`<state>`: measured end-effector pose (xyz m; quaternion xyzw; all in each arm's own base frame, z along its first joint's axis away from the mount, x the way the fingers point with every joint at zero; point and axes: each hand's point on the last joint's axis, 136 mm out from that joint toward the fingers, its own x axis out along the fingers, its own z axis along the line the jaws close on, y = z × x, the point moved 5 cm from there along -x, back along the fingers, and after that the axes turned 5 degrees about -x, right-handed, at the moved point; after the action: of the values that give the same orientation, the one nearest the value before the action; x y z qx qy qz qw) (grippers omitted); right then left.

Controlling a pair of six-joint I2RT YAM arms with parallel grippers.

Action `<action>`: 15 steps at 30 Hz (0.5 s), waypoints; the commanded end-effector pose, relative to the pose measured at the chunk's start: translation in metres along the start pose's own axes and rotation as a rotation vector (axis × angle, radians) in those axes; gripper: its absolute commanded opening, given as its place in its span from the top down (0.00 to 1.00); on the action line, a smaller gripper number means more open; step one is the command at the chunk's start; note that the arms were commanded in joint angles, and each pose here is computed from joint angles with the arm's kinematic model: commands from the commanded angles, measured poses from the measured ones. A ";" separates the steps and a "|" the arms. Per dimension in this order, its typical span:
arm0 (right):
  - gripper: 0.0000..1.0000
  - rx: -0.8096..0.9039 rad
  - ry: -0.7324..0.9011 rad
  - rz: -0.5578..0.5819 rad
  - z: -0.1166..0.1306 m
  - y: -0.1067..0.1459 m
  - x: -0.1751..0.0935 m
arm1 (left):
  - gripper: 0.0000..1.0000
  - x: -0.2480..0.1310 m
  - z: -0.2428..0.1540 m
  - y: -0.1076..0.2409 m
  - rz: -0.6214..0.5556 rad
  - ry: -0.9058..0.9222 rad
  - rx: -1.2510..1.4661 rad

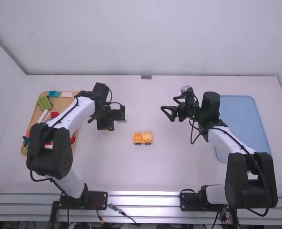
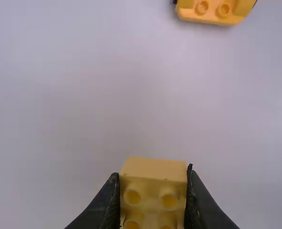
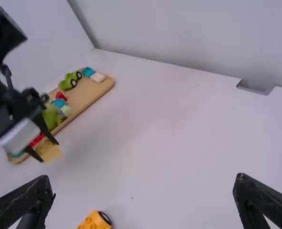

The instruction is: Assemble lego blocks to make yellow taxi

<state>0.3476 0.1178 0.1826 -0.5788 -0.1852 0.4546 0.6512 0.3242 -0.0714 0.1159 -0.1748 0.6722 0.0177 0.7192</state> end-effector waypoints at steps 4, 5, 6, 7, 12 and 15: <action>0.00 -0.011 0.012 -0.025 -0.003 -0.008 -0.009 | 0.98 0.043 -0.034 -0.005 0.105 -0.012 0.168; 0.00 -0.012 0.012 -0.025 -0.003 -0.008 -0.009 | 0.99 0.047 -0.038 -0.007 0.119 -0.017 0.187; 0.00 -0.011 0.015 -0.026 -0.004 -0.008 -0.010 | 0.98 0.050 -0.041 -0.009 0.122 -0.017 0.202; 0.00 -0.008 0.021 -0.027 -0.006 -0.008 -0.011 | 0.99 0.055 -0.047 -0.012 0.121 -0.013 0.226; 0.00 -0.023 0.026 -0.016 -0.007 -0.005 -0.012 | 0.98 0.066 -0.054 -0.022 0.064 -0.023 0.250; 0.01 -0.029 0.024 -0.004 -0.007 -0.002 -0.012 | 0.98 0.070 -0.047 -0.022 0.048 -0.073 0.175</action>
<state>0.3498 0.1039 0.1783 -0.5846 -0.1691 0.4488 0.6544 0.2947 -0.1233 0.0525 -0.0755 0.6463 -0.0352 0.7585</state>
